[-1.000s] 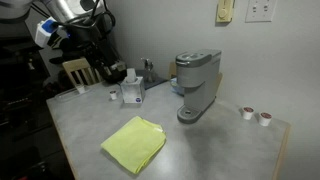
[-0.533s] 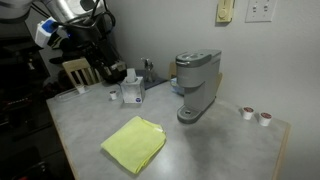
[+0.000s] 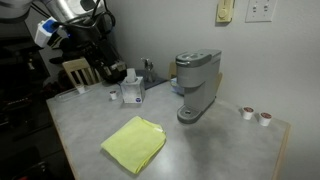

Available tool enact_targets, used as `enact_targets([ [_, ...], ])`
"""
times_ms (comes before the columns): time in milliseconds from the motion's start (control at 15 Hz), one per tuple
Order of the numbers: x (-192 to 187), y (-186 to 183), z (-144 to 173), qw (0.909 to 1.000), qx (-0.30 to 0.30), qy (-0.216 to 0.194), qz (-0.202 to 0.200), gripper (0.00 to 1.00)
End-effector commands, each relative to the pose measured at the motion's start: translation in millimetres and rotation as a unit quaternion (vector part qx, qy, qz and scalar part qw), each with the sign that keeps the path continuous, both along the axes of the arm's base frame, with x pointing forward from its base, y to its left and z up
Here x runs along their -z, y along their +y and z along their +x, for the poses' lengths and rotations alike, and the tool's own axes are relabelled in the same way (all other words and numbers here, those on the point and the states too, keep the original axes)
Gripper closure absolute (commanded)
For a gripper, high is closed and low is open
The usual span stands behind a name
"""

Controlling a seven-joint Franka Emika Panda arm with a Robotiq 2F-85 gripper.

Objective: Unfold the towel once

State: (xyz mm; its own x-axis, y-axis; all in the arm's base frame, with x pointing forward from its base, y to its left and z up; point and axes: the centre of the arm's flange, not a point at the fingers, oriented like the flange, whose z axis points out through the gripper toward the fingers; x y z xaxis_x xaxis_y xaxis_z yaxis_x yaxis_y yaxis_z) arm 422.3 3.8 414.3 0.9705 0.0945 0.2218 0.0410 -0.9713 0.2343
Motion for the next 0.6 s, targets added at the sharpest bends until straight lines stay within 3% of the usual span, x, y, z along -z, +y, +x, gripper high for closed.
enact_targets([
  [0,7.5,-10.7,4.0,0.9999,-0.005,0.009,0.012,0.0],
  [333,24.1,-35.2,10.9,0.9995,-0.011,0.014,0.027,0.0],
  [533,41.2,-60.1,20.6,0.9964,-0.045,0.019,0.069,0.0],
])
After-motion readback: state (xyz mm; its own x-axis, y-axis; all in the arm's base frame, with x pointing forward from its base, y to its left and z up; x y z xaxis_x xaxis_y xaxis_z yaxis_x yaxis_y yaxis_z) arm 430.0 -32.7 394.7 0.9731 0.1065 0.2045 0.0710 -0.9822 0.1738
